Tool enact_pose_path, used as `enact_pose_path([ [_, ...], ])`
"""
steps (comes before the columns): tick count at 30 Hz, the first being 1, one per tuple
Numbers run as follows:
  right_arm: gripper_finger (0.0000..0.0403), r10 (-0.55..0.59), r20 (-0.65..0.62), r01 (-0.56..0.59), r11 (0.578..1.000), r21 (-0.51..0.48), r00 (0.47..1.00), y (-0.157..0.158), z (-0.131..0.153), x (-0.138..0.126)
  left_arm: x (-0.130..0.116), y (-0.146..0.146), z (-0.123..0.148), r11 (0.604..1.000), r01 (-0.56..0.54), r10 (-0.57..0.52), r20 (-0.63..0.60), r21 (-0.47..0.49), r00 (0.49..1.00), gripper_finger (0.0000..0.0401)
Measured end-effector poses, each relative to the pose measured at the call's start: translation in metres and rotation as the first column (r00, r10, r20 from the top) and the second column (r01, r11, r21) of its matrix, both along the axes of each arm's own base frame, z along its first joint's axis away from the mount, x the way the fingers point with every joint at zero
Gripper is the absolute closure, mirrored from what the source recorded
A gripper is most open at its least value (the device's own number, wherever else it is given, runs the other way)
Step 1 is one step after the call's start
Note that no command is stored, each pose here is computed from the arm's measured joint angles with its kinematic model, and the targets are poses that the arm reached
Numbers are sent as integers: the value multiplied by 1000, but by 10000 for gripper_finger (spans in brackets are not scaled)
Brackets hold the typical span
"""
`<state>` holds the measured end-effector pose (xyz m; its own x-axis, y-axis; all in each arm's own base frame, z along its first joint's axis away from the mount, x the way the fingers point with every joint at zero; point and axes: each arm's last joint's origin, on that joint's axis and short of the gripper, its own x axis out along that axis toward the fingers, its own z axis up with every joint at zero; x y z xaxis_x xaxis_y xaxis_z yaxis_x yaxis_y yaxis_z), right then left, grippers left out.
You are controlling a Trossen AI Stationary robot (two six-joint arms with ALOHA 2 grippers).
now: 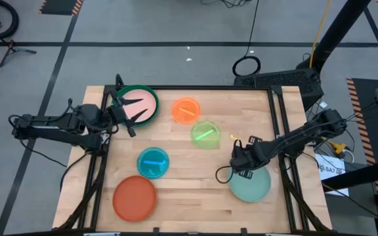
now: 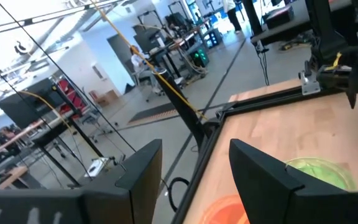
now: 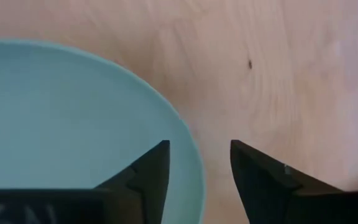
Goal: Stack plastic plates
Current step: Stack the light blue plate on top of the light pink plate
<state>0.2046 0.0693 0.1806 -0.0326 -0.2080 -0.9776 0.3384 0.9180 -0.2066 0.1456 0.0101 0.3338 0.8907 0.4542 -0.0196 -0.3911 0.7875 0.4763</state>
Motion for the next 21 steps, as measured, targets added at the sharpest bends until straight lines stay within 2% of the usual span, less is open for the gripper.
enact_pose_path([
  [7,249,7,-18,-6,998,68,1000,-6,-18,-5,0,0,1,1000,1,0,-2,29,1000,208],
  [12,250,14,13,-15,995,100,1000,-8,-28,-5,0,0,2,1000,0,0,1,31,1000,208],
  [18,251,15,69,-24,990,140,998,-10,-30,2,0,0,1,1000,0,0,1,30,1000,208],
  [21,266,15,76,-26,989,145,997,-11,-30,2,0,0,1,1000,0,0,1,28,1000,208],
])
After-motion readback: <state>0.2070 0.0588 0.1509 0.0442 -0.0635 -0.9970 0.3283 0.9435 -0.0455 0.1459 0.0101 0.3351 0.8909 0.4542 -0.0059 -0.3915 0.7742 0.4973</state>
